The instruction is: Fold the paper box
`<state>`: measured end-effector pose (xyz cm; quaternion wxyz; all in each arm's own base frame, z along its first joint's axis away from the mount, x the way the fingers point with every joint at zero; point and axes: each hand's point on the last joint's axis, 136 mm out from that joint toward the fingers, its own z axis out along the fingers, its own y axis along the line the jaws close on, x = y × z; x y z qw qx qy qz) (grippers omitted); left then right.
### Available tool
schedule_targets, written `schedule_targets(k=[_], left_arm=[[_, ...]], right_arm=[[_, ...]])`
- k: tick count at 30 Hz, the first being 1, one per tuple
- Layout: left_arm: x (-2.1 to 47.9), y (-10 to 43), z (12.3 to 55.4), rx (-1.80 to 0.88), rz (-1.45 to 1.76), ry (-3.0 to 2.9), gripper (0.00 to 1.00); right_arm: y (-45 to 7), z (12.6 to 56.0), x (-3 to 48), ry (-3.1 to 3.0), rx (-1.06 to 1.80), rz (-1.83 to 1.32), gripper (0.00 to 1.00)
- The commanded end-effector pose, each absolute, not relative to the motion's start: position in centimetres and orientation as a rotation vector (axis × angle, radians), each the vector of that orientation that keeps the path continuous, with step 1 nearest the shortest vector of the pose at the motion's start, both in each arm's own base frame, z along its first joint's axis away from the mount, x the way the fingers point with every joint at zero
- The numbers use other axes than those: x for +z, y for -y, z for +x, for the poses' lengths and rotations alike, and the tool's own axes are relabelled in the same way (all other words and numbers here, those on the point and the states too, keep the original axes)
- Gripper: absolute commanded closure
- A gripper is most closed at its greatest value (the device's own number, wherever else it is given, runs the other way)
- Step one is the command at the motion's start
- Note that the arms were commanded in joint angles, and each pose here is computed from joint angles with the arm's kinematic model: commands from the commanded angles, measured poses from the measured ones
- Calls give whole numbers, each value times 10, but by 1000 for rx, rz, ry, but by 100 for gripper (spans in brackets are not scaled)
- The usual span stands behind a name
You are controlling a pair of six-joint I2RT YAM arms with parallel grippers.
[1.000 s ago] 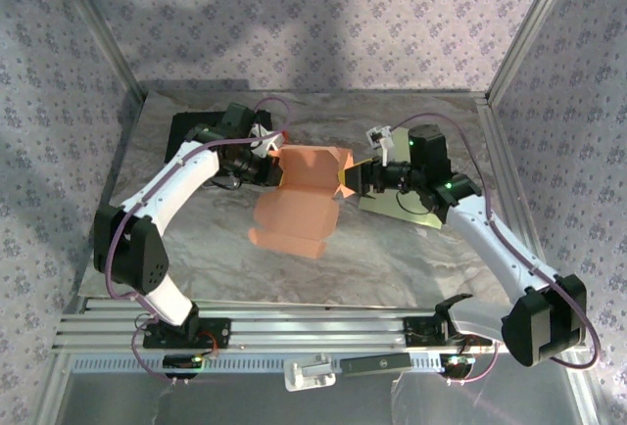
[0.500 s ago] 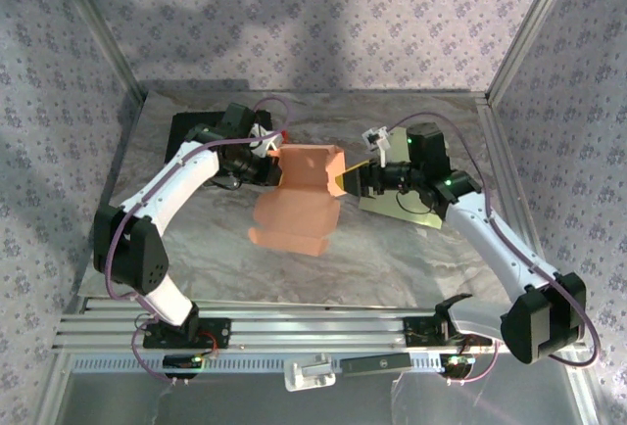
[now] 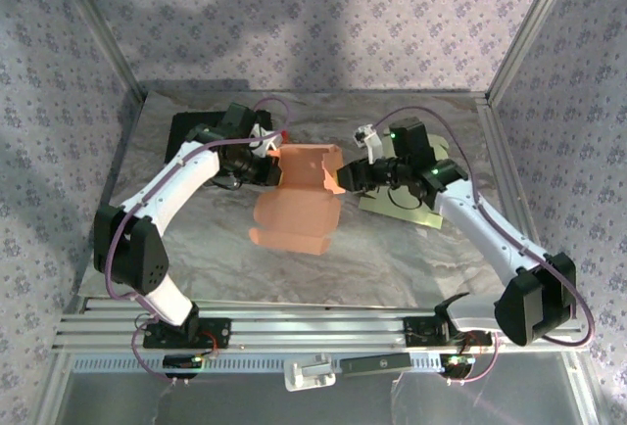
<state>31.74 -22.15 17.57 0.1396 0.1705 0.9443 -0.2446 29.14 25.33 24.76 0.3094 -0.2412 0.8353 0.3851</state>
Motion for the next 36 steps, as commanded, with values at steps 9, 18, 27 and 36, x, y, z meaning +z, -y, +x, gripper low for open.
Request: schedule_targets(k=[9, 18, 27, 36], left_arm=[[197, 223, 309, -652, 512, -2682, 100], [200, 225, 305, -562, 438, -2689, 100], [196, 230, 301, -465, 398, -2709, 100], [203, 232, 299, -461, 385, -2695, 100]], right_arm=[[-251, 315, 265, -2180, 571, -592, 66], [-248, 338, 252, -2231, 147, -459, 65], [-247, 344, 247, -2230, -158, -371, 86], [-253, 349, 243, -2229, -221, -329, 79]])
